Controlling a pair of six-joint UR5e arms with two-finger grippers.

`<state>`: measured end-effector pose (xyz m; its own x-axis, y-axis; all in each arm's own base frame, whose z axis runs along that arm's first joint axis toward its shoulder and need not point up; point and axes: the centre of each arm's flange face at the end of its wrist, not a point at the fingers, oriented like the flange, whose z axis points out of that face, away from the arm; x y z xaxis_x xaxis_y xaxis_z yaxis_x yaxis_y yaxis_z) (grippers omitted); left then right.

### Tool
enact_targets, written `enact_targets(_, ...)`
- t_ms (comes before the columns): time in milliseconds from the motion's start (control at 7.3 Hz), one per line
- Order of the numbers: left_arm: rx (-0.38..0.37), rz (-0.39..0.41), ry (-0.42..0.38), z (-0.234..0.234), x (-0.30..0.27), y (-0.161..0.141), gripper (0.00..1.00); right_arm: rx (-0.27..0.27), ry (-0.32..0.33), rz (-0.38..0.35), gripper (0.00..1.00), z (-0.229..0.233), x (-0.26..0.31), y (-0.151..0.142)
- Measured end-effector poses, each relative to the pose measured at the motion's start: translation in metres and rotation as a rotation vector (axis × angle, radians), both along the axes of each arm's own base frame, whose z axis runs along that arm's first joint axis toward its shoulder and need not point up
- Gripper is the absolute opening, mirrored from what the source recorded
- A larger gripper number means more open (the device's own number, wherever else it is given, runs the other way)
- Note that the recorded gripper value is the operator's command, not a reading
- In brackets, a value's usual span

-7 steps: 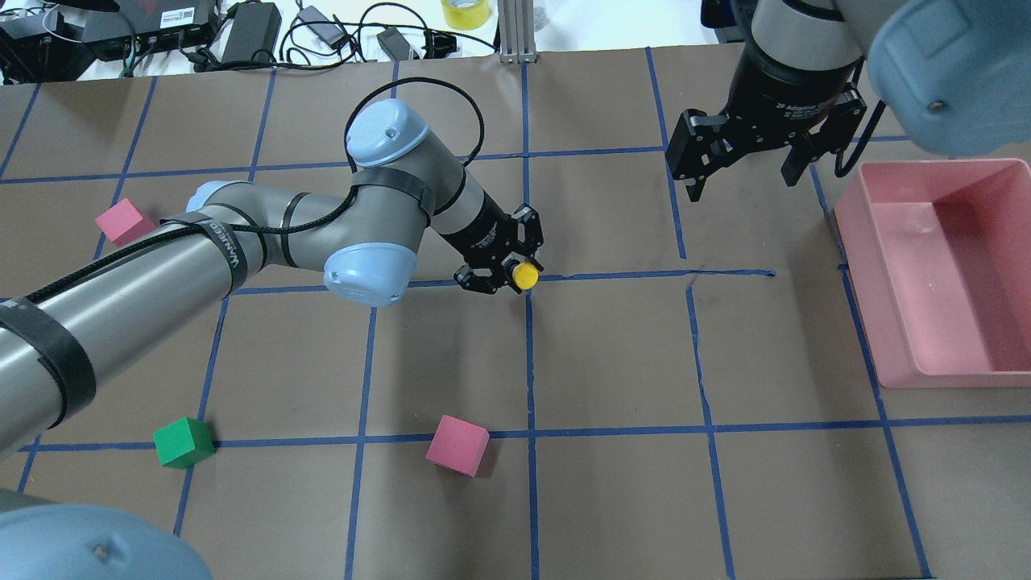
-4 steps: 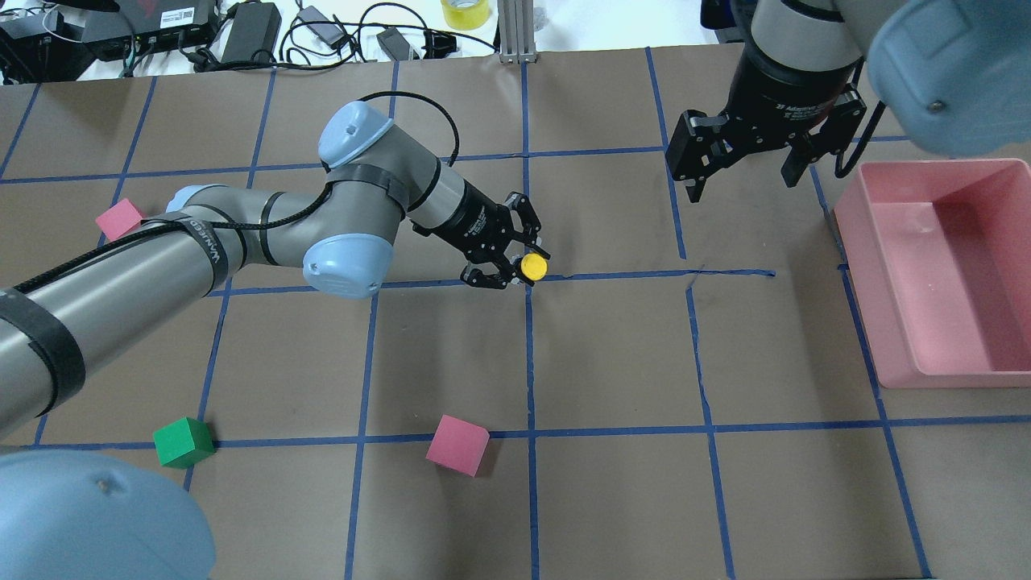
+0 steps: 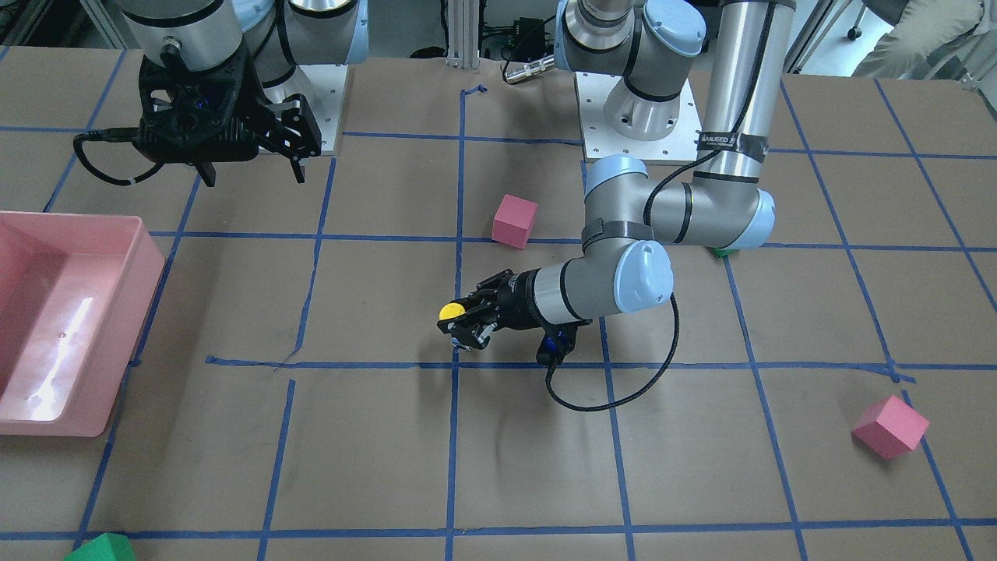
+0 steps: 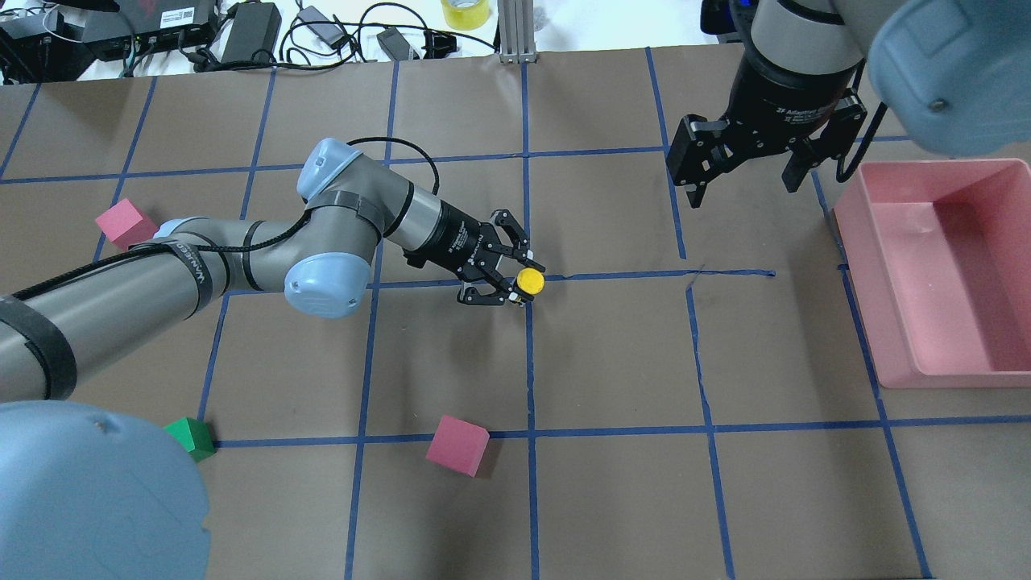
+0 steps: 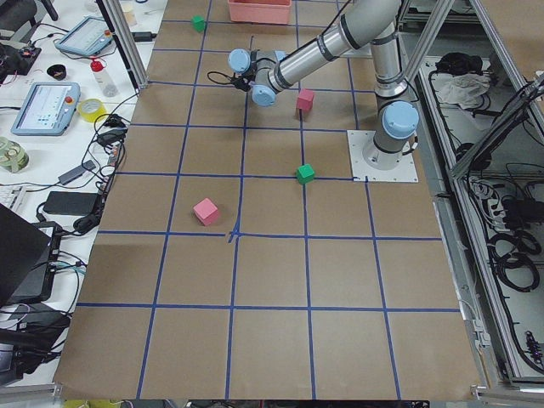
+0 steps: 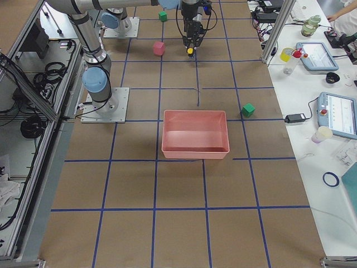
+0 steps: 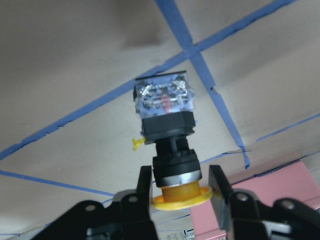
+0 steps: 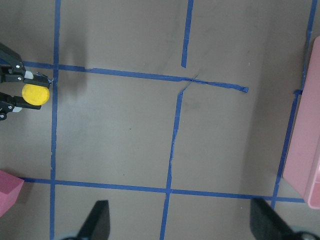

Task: Align button upright
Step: 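Grasp the switch with the left gripper and stand it upright, yellow cap up, then open the left gripper and withdraw it from the upright switch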

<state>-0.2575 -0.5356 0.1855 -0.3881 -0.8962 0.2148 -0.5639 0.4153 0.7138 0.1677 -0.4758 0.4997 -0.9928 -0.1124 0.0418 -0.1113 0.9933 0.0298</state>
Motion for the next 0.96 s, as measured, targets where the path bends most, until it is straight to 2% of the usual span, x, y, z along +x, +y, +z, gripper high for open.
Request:
enact_targets(274,0.025,0.015,0.019,-0.0076,0.0029,-0.0011,0.16,0.001,0.0,0.0,1.0,-0.0003,0.0,0.0001)
enact_targets(411,0.03,0.016,0.02,-0.0096,0.0032,-0.0012,0.67,0.002,0.0,0.0,1.0,-0.0004,0.0,0.0002)
enact_targets(548,0.032,0.017,0.017,-0.0107,0.0038,-0.0014,1.0,0.003,0.0,0.0,1.0,-0.0005,0.0,0.0003)
enact_targets(958,0.016,0.021,0.005,-0.0061,0.0081,-0.0053,1.0,0.003,0.0,0.0,1.0,-0.0005,0.0,0.0003)
